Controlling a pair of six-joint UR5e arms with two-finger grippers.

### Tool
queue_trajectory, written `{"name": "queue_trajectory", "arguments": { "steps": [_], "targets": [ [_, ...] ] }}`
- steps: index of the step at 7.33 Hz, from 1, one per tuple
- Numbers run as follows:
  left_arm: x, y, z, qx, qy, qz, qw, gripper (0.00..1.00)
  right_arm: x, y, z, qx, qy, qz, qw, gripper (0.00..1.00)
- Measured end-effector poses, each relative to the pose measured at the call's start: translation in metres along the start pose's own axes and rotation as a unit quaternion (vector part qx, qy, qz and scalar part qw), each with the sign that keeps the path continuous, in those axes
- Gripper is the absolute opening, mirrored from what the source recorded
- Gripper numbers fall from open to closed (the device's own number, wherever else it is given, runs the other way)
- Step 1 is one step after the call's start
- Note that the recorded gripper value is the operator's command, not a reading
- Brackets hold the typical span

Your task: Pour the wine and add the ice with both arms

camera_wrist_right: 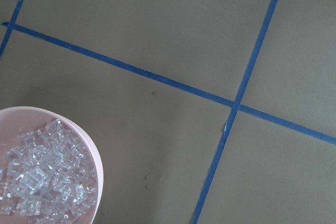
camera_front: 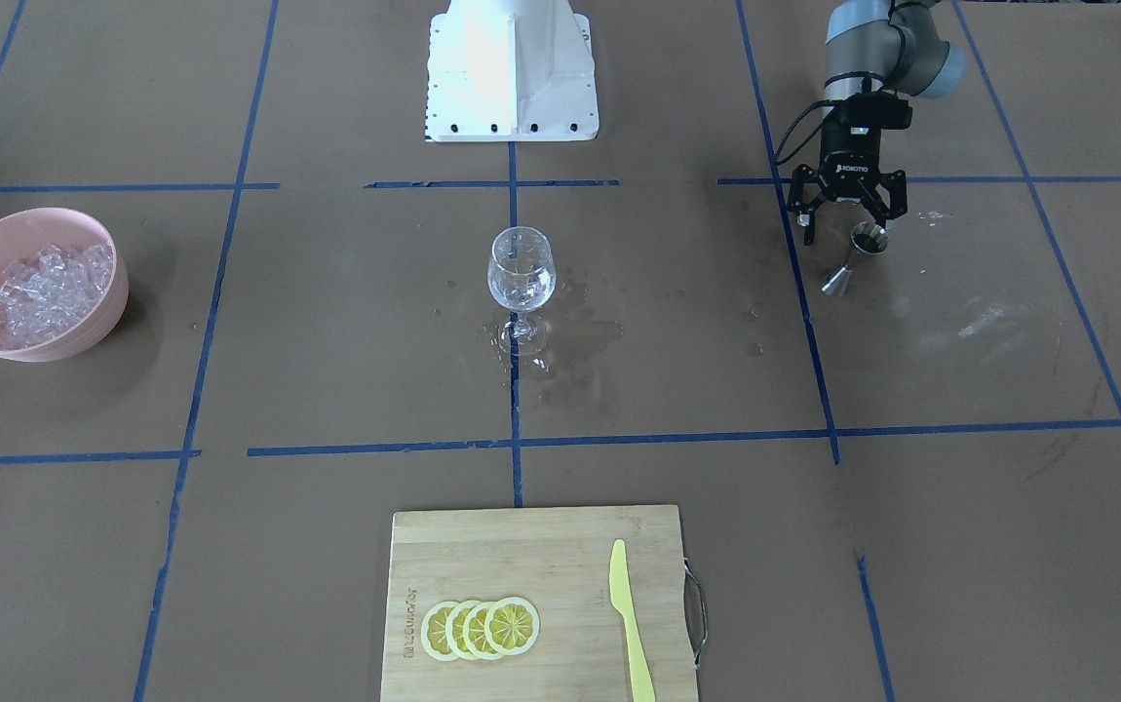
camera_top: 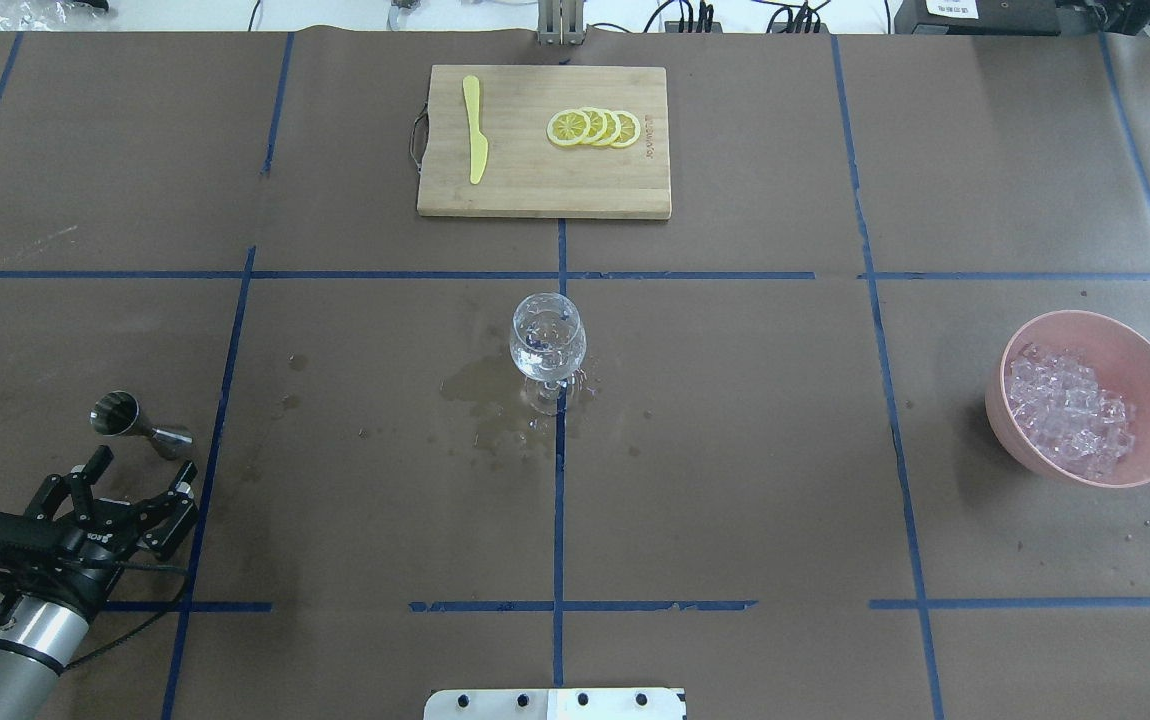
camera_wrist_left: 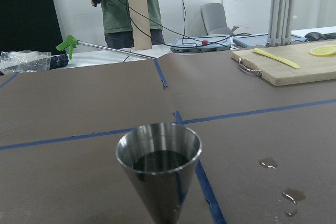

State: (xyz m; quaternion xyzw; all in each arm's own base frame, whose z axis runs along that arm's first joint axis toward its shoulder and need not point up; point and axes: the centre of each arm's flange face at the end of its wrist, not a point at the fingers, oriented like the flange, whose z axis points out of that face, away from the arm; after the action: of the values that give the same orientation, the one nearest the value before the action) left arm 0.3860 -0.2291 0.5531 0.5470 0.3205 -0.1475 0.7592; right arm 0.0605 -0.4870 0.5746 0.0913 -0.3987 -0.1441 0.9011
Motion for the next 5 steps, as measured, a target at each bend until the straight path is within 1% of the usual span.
{"name": "queue_trajectory", "arguments": {
  "steps": [3,4,5],
  "targets": [
    [0.004,0.004,0.017,0.009,-0.012,-0.001,0.9999,0.99,0.0,0.0,0.0,0.0,0.0,0.0,1.0,1.0],
    [0.004,0.004,0.021,0.011,-0.015,-0.001,0.9998,0.93,0.0,0.0,0.0,0.0,0.0,0.0,1.0,1.0],
    [0.003,0.004,0.023,0.013,-0.017,-0.001,0.9998,0.77,0.0,0.0,0.0,0.0,0.0,0.0,1.0,1.0]
  ]
}}
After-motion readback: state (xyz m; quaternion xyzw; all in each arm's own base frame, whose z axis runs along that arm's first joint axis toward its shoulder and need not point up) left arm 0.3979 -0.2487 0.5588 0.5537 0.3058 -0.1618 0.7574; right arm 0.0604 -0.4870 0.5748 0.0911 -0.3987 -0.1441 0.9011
